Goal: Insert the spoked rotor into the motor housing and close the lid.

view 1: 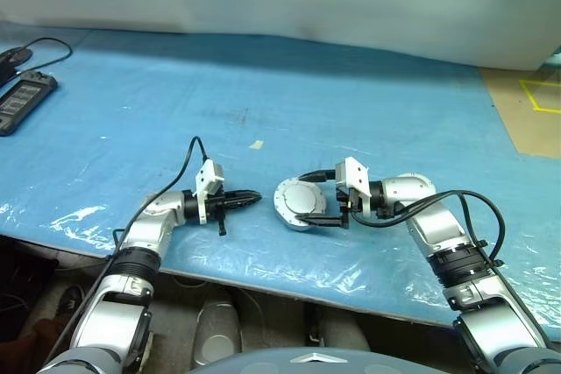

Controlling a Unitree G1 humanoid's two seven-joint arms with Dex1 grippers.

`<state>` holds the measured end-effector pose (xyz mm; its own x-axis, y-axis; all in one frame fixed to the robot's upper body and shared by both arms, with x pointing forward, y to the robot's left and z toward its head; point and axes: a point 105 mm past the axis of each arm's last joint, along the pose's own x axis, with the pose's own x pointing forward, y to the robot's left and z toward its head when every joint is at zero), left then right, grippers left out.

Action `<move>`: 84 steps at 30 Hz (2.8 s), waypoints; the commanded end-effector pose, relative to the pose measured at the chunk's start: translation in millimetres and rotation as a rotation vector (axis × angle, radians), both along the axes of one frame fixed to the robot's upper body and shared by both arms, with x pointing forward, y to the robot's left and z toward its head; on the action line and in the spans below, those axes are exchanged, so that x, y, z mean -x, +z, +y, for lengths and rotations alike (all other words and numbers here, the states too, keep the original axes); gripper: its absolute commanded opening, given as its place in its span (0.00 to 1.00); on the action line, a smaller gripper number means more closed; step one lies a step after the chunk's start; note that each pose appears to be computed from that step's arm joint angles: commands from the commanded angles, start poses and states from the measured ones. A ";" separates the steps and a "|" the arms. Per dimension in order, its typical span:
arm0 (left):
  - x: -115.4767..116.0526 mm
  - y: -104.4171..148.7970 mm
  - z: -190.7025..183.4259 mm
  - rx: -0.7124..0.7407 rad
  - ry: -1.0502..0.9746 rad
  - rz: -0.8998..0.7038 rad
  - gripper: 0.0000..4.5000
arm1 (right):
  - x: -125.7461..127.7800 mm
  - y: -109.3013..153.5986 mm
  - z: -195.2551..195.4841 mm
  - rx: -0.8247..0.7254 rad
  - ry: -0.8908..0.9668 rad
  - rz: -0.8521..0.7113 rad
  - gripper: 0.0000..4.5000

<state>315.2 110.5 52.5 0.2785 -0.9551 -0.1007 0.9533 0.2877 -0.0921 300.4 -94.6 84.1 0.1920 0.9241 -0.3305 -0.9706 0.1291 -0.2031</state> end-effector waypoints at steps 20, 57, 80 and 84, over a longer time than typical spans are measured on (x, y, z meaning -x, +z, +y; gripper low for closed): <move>0.2 -2.7 1.5 -0.003 0.003 -0.010 0.02 | 0.1 1.3 -4.9 0.007 -0.016 -0.017 0.99; 0.4 2.7 -3.0 0.003 0.000 -0.009 0.02 | 1.0 20.6 -4.4 -0.021 0.019 0.003 0.65; 2.2 0.6 -1.4 0.002 0.007 -0.005 0.02 | -3.1 -8.4 -9.0 0.085 -0.036 0.041 0.65; 2.1 1.5 -2.6 0.005 0.005 -0.007 0.02 | -3.7 -18.3 -15.2 0.143 -0.057 0.057 0.65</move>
<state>315.0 110.0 51.8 0.2941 -0.9503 -0.1024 0.9479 0.3037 -0.0958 303.7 -96.8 85.6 0.2013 0.9041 -0.3770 -0.9706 0.1321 -0.2013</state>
